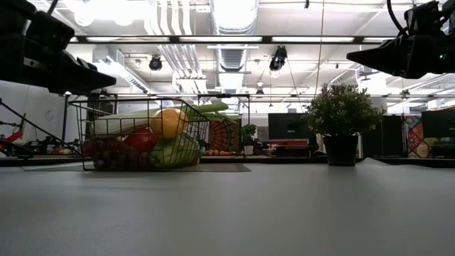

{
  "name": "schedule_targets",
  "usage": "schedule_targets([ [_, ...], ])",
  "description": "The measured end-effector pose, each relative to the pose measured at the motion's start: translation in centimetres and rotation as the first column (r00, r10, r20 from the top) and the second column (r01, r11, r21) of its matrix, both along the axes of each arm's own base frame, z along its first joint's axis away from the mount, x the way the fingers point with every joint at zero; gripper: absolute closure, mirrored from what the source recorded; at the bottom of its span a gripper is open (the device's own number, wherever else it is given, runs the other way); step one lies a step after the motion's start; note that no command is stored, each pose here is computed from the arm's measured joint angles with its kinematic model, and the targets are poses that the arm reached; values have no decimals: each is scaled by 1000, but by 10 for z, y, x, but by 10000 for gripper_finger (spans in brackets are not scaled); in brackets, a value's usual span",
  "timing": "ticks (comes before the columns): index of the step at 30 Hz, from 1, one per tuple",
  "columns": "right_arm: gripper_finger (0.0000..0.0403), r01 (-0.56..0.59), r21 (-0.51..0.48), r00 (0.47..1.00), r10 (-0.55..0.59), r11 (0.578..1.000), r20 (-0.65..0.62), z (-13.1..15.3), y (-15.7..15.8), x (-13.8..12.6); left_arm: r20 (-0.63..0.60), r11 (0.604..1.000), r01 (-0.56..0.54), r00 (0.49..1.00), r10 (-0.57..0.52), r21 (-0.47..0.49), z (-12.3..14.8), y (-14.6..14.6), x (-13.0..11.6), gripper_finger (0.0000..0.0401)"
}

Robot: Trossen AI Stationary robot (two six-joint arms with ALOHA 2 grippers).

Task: Build produce basket
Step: Return to Home Position

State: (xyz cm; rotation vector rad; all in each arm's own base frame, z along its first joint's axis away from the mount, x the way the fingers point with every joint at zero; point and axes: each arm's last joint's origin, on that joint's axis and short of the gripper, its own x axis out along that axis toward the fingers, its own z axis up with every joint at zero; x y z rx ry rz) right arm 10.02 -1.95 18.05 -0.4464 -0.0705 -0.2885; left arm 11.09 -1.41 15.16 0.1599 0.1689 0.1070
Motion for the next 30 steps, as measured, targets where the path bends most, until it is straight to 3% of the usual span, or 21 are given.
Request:
schedule_targets([
  [30,332,0,0,1000,0,1000,0,0,0,0,-52,1000,0,999,0,11,-5,-1,2,401],
])
